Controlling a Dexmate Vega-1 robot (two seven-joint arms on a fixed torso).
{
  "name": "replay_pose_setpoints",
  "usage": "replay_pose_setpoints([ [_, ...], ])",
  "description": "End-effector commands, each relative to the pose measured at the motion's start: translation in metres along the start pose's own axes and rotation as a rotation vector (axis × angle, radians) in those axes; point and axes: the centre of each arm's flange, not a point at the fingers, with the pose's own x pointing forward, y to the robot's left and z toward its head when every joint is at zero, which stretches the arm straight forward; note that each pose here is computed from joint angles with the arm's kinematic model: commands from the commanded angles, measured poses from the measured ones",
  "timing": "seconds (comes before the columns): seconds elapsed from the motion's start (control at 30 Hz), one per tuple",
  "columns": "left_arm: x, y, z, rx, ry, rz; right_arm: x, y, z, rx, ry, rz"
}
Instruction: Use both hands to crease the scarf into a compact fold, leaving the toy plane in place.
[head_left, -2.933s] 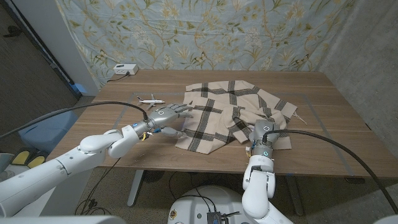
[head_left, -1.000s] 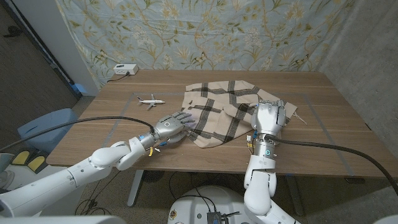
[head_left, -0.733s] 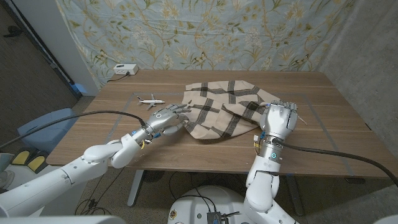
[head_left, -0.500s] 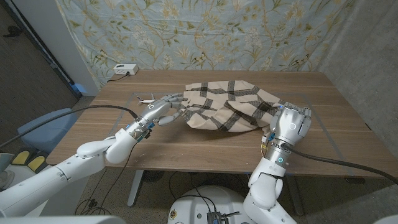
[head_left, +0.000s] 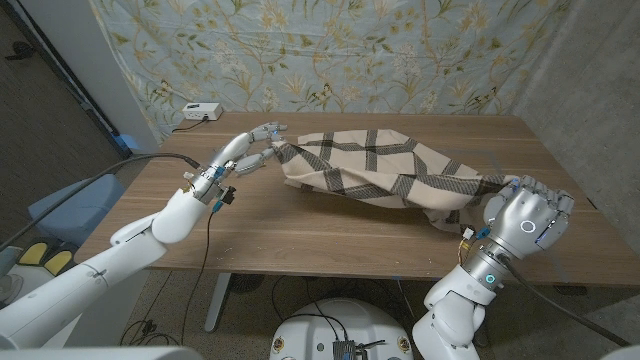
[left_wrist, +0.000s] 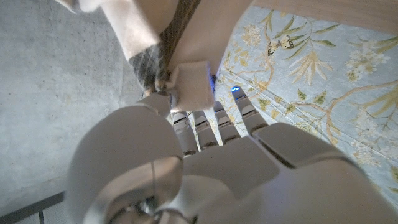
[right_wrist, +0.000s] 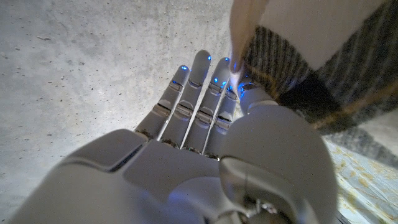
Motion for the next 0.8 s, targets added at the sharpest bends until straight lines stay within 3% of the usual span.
replay_pose_setpoints([
  [0.03,0.009,0.033,0.016,-0.252,-0.101,0.043,-0.003,-0.025,-0.043,0.031,0.264,0.031],
  [0.27,0.018,0.036,0.015,-0.417,-0.119,-0.022,0.009,-0.035,-0.053,0.029,0.287,-0.006],
  [0.43,0.021,0.043,0.018,-0.481,-0.147,-0.02,0.013,-0.042,-0.058,0.041,0.304,-0.017],
  [0.67,0.026,0.046,0.002,-0.634,-0.113,-0.007,0.018,-0.047,-0.06,0.071,0.308,-0.03],
  [0.8,0.027,0.046,-0.001,-0.658,-0.115,-0.008,0.021,-0.051,-0.064,0.098,0.325,-0.032],
])
